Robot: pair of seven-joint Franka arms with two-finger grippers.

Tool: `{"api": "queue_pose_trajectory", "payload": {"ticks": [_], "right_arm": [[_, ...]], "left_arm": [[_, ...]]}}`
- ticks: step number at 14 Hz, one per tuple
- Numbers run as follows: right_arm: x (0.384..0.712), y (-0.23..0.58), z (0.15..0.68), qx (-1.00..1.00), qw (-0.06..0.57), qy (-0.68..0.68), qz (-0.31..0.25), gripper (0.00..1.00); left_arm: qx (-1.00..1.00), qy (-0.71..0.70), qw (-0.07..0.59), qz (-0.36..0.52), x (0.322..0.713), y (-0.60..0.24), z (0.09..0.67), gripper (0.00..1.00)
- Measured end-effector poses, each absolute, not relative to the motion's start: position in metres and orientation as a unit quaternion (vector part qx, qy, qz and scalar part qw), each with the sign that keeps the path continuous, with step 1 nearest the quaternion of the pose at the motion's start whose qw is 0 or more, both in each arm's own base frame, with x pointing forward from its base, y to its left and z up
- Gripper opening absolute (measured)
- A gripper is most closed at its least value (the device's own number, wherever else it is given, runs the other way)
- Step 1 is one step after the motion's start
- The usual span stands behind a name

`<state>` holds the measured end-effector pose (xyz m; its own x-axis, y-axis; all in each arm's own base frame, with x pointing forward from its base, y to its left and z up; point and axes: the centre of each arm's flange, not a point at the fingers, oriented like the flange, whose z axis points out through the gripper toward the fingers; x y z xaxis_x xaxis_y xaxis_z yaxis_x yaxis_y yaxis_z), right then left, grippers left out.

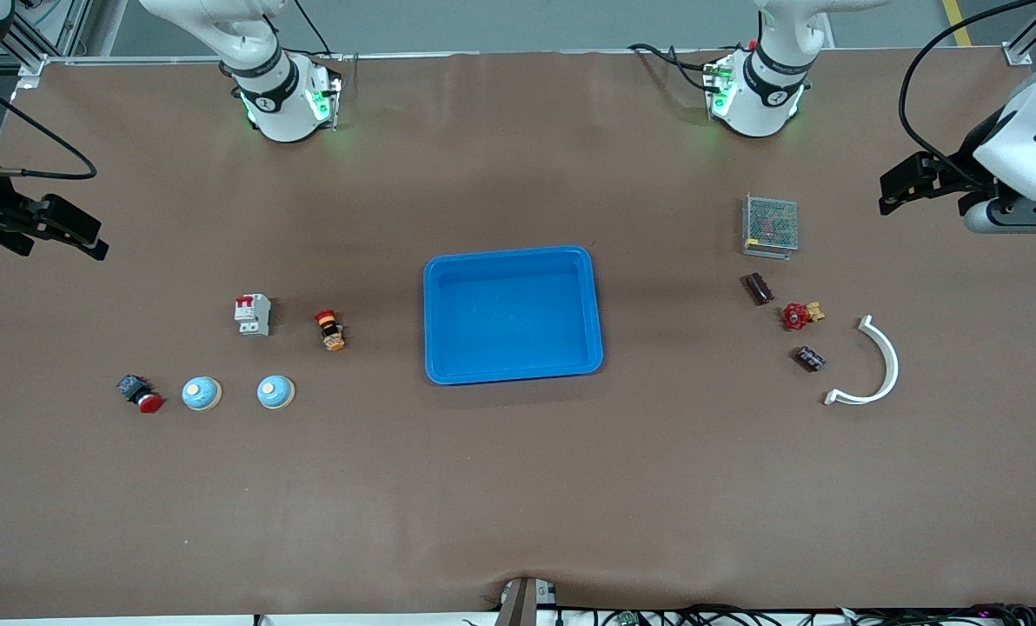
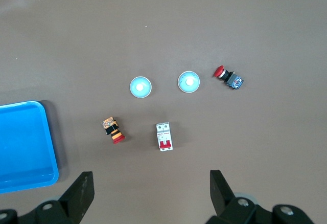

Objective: Place electrolytic capacitor and blue bell in tray

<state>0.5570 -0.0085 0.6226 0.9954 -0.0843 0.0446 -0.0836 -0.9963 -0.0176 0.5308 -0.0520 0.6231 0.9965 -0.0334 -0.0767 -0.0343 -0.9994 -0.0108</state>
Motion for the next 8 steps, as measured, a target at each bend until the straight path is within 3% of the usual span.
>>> {"api": "queue_pose_trajectory", "payload": {"ticks": [8], "right_arm": [[0.561, -0.008, 0.604, -0.998, 0.019, 0.045, -0.028, 1.0]], "left_arm": [[-0.999, 0.014, 0.006, 0.038, 0.531, -0.049, 0.624, 1.0]]}}
